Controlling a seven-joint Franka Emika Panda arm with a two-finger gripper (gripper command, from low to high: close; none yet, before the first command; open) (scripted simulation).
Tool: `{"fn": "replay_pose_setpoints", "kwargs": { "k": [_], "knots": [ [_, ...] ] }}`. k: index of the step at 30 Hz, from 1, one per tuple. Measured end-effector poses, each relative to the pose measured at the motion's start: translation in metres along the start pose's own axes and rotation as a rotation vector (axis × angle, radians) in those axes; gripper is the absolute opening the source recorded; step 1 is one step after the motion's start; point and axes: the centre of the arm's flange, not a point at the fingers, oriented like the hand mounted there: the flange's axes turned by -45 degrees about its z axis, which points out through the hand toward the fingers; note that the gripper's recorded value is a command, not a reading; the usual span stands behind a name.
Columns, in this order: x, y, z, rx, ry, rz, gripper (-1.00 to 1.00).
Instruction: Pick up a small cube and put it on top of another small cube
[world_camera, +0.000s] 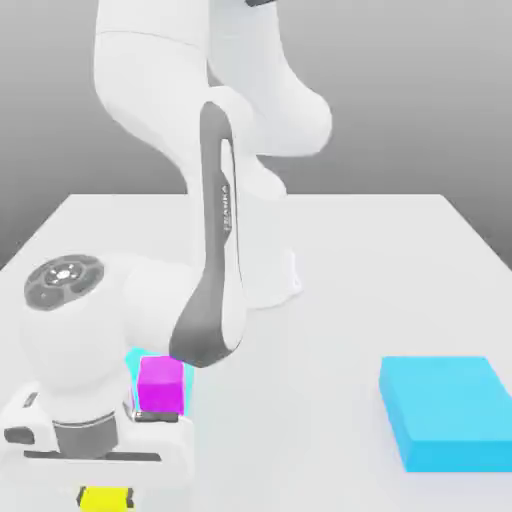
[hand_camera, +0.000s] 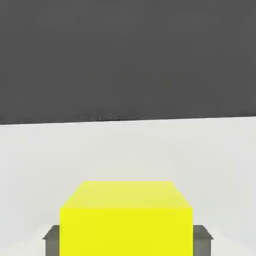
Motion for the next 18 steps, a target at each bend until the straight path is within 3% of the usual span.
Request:
{"fn": "replay_pose_setpoints", "kwargs": {
  "k": [7,18],
  "knots": [
    [-0.002,-0.001,-0.061,-0.003,-0.001,0.015,-1.0],
    [-0.06,-0.032,-0.163,-0.025,-0.004,0.401,-1.0]
  ]
}}
